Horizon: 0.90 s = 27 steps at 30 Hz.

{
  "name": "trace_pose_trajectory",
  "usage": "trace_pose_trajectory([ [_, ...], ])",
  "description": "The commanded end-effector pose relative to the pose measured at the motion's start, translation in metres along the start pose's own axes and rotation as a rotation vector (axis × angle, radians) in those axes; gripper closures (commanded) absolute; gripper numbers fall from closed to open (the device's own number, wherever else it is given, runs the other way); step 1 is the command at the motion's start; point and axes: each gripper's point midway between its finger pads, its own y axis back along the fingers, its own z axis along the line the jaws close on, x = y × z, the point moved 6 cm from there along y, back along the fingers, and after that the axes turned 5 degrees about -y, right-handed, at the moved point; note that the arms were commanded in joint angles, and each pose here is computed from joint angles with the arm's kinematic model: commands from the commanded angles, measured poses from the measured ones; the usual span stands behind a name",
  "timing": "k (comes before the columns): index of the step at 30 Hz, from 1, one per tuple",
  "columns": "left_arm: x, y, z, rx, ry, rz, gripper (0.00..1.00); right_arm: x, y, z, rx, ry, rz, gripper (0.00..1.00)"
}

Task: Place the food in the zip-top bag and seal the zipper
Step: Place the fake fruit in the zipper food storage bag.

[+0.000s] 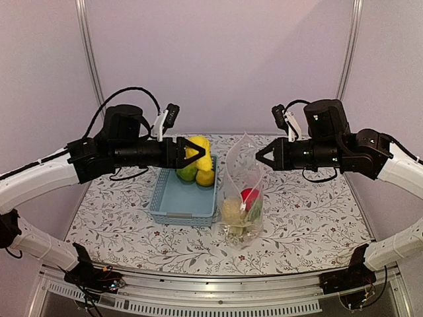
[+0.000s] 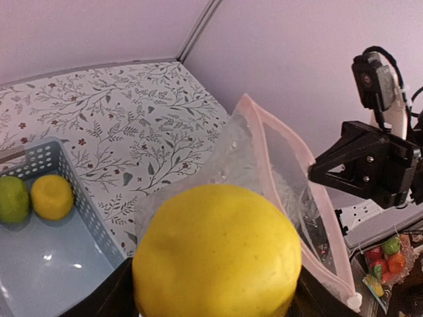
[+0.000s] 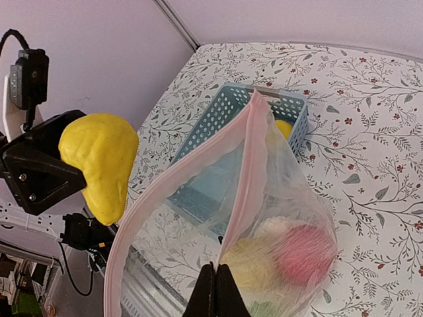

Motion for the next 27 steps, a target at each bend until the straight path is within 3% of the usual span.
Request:
trace_pose_trajectory([
  [1,-0.015,0.008,-0.054,0.204,-0.119,-0.044,0.33,-0.007,0.003,0.009,-0.031,0.007,-0.023,1.00],
  [10,-0.034,0.006,-0.112,0.349,-0.251,-0.080,0.33,-0.007,0.003,0.009,-0.031,0.006,-0.023,1.00],
  [19,-0.023,-0.039,-0.114,0.149,-0.311,0.087,0.33,-0.007,0.008,0.009,-0.036,0.007,-0.028,1.00],
  [27,-0.011,-0.060,-0.083,-0.125,-0.345,0.210,0.33,-0.008,0.010,0.010,-0.039,0.010,-0.032,1.00],
])
